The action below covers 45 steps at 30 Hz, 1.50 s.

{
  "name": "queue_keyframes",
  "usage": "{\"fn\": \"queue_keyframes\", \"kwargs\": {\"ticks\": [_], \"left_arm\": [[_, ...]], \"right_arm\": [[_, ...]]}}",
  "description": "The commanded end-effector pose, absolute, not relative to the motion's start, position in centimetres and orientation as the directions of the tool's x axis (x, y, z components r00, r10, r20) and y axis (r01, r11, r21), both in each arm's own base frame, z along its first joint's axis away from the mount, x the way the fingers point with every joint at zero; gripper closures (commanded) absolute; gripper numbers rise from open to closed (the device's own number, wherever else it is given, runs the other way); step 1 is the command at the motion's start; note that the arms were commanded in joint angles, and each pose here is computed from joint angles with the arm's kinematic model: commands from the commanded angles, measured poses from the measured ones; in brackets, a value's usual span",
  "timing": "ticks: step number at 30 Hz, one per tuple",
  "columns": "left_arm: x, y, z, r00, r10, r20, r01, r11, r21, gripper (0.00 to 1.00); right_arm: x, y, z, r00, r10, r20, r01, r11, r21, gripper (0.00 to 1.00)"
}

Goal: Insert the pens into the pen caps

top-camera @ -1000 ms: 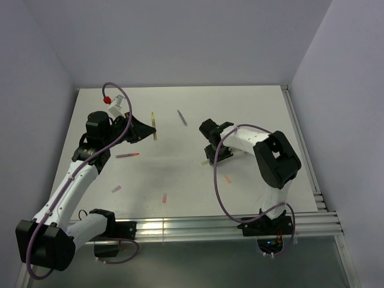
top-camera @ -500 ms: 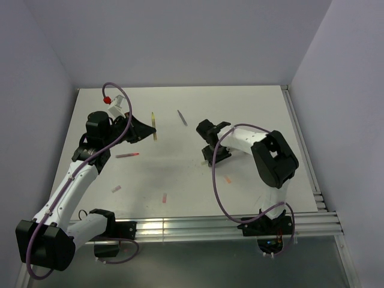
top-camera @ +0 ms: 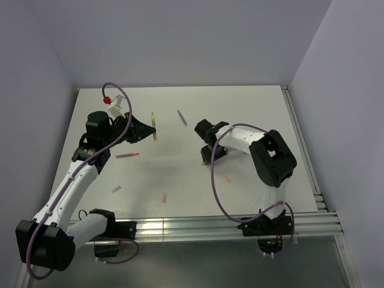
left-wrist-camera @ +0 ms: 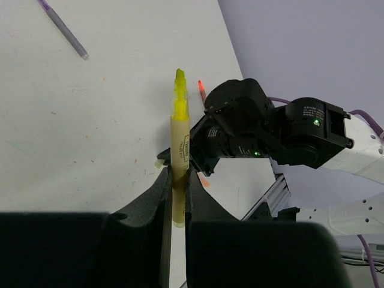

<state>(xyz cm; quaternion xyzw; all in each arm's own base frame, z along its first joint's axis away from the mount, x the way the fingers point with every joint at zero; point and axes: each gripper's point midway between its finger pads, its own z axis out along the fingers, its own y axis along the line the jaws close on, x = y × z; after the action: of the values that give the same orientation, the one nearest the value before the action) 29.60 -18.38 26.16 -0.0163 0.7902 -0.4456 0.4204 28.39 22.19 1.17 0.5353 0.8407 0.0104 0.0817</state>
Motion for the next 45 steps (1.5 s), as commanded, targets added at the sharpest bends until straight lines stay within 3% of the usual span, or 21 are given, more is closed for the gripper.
{"fn": "queue_keyframes", "kwargs": {"ticks": [1,3,7,12,17,21,25,28,35,45], "left_arm": [[29.9,-18.2,27.3,-0.605,-0.406,-0.684,0.386,0.602,-0.699,1.0],[29.8,-18.3,27.2,-0.608,-0.401,-0.685,0.391,0.599,-0.699,1.0],[29.3,-19.3,27.2,-0.63,-0.357,-0.69,0.446,0.561,-0.698,1.0],[26.9,-22.0,29.2,-0.631,-0.264,-0.73,0.615,0.402,-0.678,1.0],[24.6,-24.6,30.0,-0.593,-0.177,-0.785,0.708,0.349,-0.614,1.0],[24.0,-27.1,29.6,-0.614,-0.141,-0.776,0.71,0.331,-0.622,1.0],[25.0,-28.7,30.6,-0.61,-0.147,-0.779,0.708,0.34,-0.619,1.0],[26.1,-30.2,31.1,-0.621,-0.134,-0.772,0.7,0.349,-0.623,1.0],[26.0,-32.2,29.4,-0.643,-0.093,-0.76,0.705,0.314,-0.636,1.0],[23.9,-31.9,29.9,-0.589,-0.085,-0.804,0.761,0.278,-0.586,1.0]], "right_arm": [[28.5,22.2,-0.5,-0.424,0.893,-0.151,0.891,0.441,0.107,0.92],[28.6,22.2,-1.0,-0.445,0.882,-0.153,0.876,0.465,0.13,1.0],[30.2,21.0,1.6,-0.537,0.797,-0.275,0.784,0.593,0.187,1.0],[34.4,19.6,10.7,-0.61,0.614,-0.5,0.55,0.783,0.29,1.0],[36.7,19.8,18.8,-0.624,0.501,-0.6,0.263,0.858,0.442,1.0],[37.1,20.4,25.0,-0.619,0.389,-0.682,0.001,0.869,0.494,1.0],[36.3,20.9,28.6,-0.58,0.314,-0.751,-0.145,0.868,0.475,1.0],[34.7,22.4,31.7,-0.552,0.327,-0.768,-0.283,0.792,0.54,1.0],[31.8,22.5,36.6,-0.466,0.362,-0.807,-0.43,0.705,0.564,1.0],[30.2,24.4,36.8,-0.52,0.349,-0.779,-0.509,0.607,0.611,1.0]]}}
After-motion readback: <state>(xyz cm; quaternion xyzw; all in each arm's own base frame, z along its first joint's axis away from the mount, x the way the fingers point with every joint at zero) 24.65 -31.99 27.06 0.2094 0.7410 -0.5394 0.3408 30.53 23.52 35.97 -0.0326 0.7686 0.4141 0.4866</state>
